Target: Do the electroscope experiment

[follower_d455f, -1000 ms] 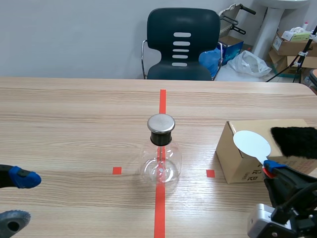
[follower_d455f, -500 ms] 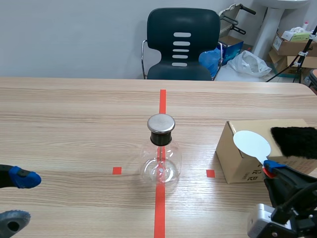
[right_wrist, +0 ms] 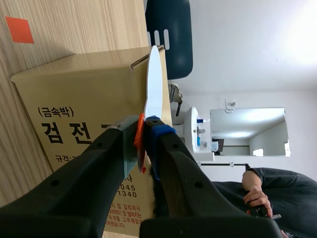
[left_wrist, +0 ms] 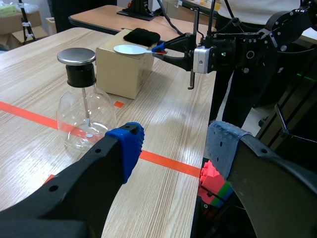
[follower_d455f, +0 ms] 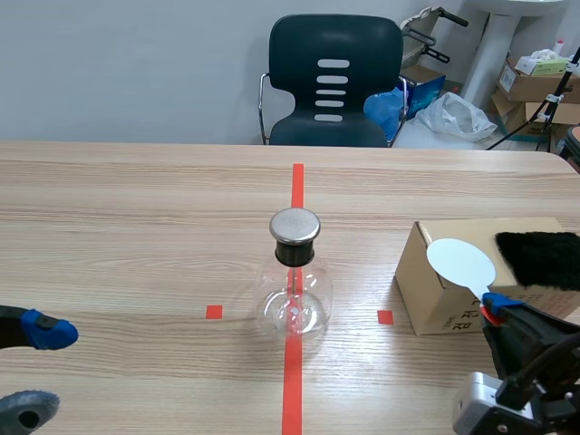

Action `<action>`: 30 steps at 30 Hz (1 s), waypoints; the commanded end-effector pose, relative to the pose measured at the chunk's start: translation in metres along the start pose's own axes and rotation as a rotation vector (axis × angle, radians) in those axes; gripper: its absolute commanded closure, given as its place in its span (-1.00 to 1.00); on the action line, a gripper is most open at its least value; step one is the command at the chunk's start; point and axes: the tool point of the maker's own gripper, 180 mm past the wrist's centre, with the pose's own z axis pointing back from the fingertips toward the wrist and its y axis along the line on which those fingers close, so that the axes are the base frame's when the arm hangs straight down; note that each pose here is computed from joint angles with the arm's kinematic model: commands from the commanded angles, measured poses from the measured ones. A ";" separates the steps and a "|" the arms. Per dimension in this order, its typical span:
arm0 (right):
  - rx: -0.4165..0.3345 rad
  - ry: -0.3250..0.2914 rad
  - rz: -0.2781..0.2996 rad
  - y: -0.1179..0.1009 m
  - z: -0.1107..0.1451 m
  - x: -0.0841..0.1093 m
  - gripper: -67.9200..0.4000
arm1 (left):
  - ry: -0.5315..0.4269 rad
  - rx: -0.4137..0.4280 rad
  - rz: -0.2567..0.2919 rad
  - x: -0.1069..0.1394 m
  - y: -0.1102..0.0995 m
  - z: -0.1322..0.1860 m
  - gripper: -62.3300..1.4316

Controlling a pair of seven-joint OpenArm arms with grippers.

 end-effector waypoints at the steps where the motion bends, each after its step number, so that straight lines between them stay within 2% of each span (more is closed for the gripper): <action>1: -0.080 -0.008 0.027 -0.020 -0.004 0.000 0.96 | -0.025 0.001 -0.001 0.006 0.001 -0.001 -0.03; 10: -0.080 -0.008 0.026 -0.020 -0.004 0.000 0.96 | -0.052 0.007 0.000 0.005 0.000 -0.008 -0.03; 13: -0.081 -0.007 0.026 -0.020 -0.004 0.000 0.96 | -0.034 0.029 -0.030 -0.003 0.002 -0.014 -0.02; 15: -0.081 -0.003 0.025 -0.020 -0.004 -0.001 0.96 | -0.023 0.050 -0.058 -0.008 0.005 -0.020 0.08; 20: -0.080 0.007 0.044 -0.020 -0.005 -0.002 0.96 | -0.012 0.108 -0.143 -0.019 0.013 -0.040 0.60; 23: -0.112 0.041 0.077 -0.034 -0.010 -0.004 0.96 | 0.007 0.137 -0.176 -0.026 0.021 -0.056 0.71; 26: -0.178 0.077 0.079 -0.057 -0.017 -0.002 0.96 | 0.031 0.167 -0.195 -0.033 0.035 -0.071 0.77; 30: -0.246 0.084 0.099 -0.080 -0.023 0.010 0.96 | 0.060 0.204 -0.224 -0.040 0.058 -0.084 0.77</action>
